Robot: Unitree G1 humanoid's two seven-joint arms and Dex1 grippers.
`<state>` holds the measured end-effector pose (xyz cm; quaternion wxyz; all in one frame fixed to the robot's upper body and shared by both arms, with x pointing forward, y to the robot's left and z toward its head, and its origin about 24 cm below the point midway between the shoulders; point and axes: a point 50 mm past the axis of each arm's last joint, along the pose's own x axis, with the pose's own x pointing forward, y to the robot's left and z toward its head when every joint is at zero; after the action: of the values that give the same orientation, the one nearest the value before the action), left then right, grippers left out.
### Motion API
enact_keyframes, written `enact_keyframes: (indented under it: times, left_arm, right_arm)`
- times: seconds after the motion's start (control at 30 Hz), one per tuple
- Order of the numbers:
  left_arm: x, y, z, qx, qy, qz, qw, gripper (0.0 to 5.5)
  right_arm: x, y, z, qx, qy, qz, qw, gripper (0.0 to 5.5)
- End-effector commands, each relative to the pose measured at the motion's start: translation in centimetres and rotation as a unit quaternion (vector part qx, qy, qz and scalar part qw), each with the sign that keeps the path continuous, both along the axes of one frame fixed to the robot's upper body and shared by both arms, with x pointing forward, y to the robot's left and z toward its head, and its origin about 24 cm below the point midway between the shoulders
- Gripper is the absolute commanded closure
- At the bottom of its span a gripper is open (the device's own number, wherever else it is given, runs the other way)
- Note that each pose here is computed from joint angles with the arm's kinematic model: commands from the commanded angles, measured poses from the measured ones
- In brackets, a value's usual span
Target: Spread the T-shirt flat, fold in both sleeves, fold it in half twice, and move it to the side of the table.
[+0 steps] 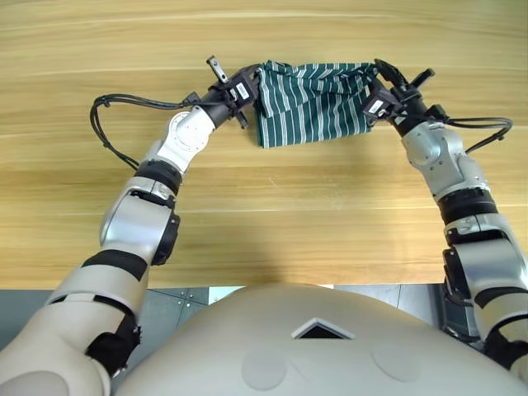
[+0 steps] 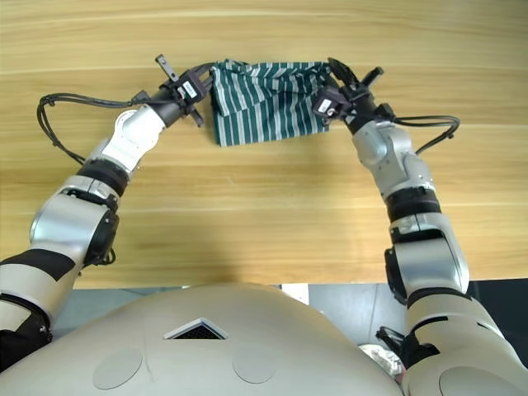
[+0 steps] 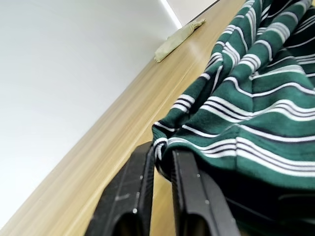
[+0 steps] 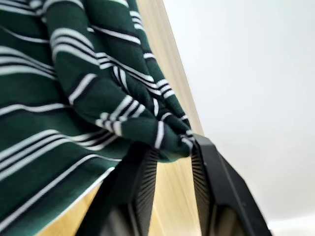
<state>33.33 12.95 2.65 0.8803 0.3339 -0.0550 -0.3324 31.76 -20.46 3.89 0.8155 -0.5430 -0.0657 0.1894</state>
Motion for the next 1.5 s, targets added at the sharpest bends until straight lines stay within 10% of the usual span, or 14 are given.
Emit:
enact_keyframes:
  times: [0.03,0.4,0.8,1.2,1.5]
  left_arm:
    - [1.0,-0.3,0.4,-0.004,0.016,0.023,1.0,4.26]
    - [1.9,1.9,0.6,-0.052,0.029,0.132,0.989,2.56]
    - [0.2,6.1,-1.8,-0.177,0.094,0.254,0.946,2.56]
    - [-5.5,9.3,-6.6,-0.261,0.119,0.342,0.895,2.56]
    - [-6.0,8.6,-7.3,-0.274,0.135,0.35,0.885,2.56]
  right_arm:
    - [1.5,1.0,-0.2,-0.004,0.002,-0.006,1.0,3.62]
    - [1.9,6.2,0.6,0.01,-0.035,0.089,0.995,1.73]
    - [6.1,4.4,2.4,0.081,0.0,-0.095,0.992,1.73]
    - [3.3,11.9,3.6,0.067,-0.086,0.167,0.98,1.73]
    - [3.8,11.3,0.7,-0.024,0.004,0.135,0.991,1.73]
